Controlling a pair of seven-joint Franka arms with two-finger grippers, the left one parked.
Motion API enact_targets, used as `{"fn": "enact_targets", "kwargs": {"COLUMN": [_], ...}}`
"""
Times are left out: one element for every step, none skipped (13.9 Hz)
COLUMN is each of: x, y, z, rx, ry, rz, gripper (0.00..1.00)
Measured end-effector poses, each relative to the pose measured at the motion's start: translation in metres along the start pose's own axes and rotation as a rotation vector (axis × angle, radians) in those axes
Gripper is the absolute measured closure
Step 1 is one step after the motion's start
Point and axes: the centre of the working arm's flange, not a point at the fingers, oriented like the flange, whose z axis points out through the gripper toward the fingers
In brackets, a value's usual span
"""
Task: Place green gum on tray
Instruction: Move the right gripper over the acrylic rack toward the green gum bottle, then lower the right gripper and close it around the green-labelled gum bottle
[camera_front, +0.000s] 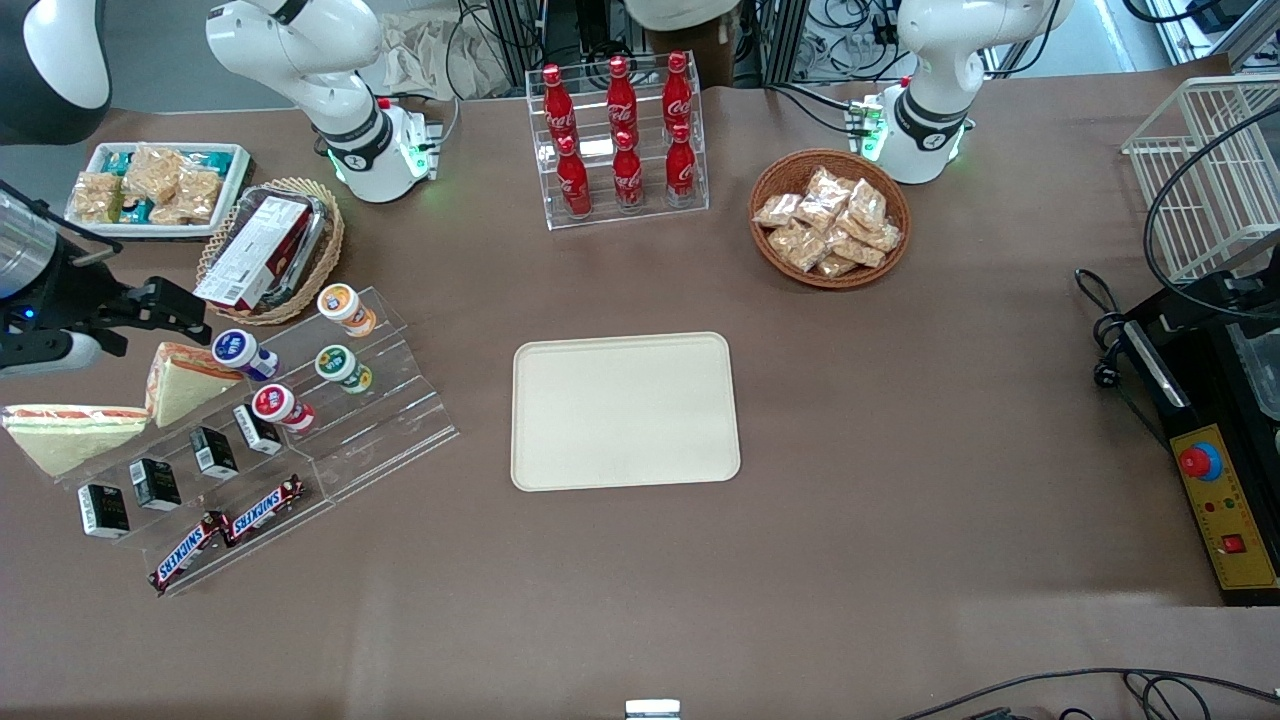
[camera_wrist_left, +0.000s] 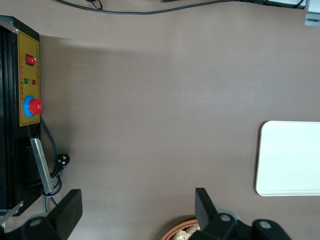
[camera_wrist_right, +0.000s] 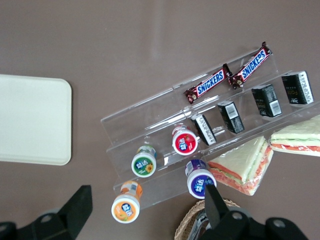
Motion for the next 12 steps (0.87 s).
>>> {"fn": "enact_targets", "kwargs": {"x": [-0.001, -0.002, -0.006, -0.009, -0.013, -0.019, -0.026, -0.033, -0.039, -0.044, -0.047, -0.05], "y": [-0.007, -0.014, -0.021, -0.024, -0.027, -0.028, -0.028, -0.028, -0.028, -0.029, -0.031, -0.034], "z": [0.002, 0.004, 0.009, 0.015, 0.024, 0.036, 0.049, 0.065, 0.082, 0.099, 0.118, 0.136], "rx": [0.001, 0.001, 0.002, 0.001, 0.0, -0.001, -0.003, -0.004, -0.005, -0.006, -0.007, -0.008], "ry": [-0.01, -0.017, -0.024, -0.021, -0.007, 0.01, 0.028, 0.04, 0.041, 0.041, 0.042, 0.045], "rz": [-0.023, -0.044, -0.06, -0.074, -0.09, -0.101, -0.108, -0.112, -0.117, -0.122, -0.127, -0.133], "gripper": [0.0, 0.0, 0.0, 0.0, 0.0, 0.0, 0.0, 0.0, 0.0, 0.0, 0.0, 0.0]}}
